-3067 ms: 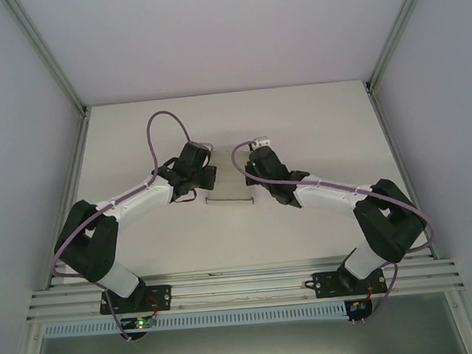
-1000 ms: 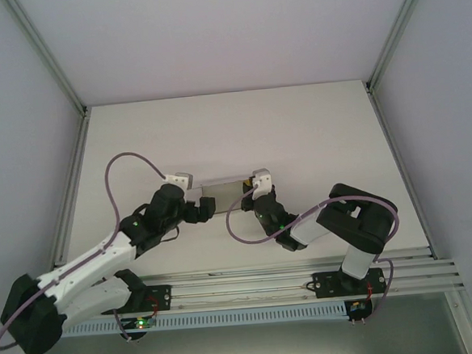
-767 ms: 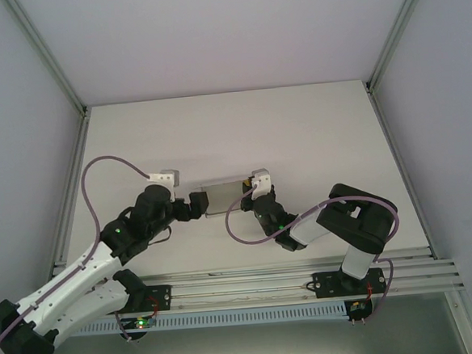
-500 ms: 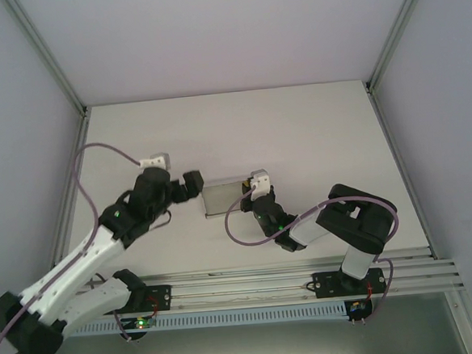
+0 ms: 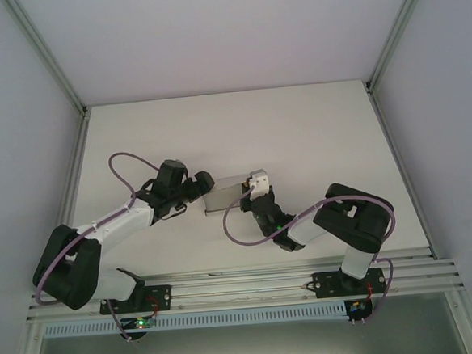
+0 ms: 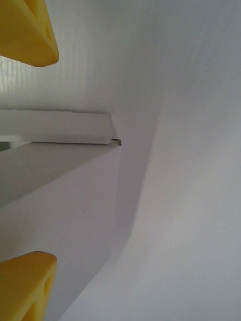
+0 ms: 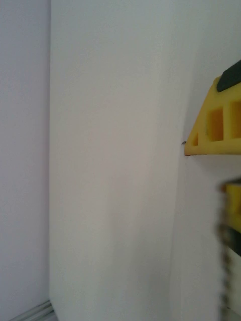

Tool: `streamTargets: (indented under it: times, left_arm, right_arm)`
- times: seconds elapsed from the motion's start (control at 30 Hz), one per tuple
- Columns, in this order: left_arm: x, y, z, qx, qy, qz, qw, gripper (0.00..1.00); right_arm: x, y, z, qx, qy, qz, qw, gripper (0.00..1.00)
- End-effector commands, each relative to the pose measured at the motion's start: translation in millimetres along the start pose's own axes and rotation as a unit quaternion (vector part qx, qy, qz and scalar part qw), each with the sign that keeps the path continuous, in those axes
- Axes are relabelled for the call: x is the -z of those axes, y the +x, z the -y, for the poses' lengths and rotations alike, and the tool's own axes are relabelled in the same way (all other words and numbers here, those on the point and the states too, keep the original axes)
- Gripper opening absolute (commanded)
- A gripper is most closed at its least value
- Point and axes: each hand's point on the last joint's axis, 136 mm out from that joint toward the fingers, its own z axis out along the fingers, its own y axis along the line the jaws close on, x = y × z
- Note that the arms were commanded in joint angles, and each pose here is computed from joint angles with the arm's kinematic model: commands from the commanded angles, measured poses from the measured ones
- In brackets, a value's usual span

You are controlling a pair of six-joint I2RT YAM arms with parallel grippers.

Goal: Assemble paper box

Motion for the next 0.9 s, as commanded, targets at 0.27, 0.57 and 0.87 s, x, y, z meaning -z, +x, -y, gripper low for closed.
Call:
streamTargets:
  times: [0.27,0.57,0.87]
  left_arm:
    - [-21.5,12.4,-12.9,0.012,0.013,-0.015,1.000,0.68]
    - [-24.4,14.5,-28.7,-0.002,-0.014,-0.010,1.000,0.66]
    - [-29.5,15.6,-29.4,-0.028,-0.016,-0.018,0.999,0.60]
  right_arm:
    - [10.8,41.3,-13.9,0.032,-0.049,-0.083,0.995,0.27]
    - [41.8,58.3,-29.3,0.102,-0.142,-0.172,0.970,0.95]
    - [85.2,67.9,-33.9,0.096,-0.214,-0.251,0.939,0.98]
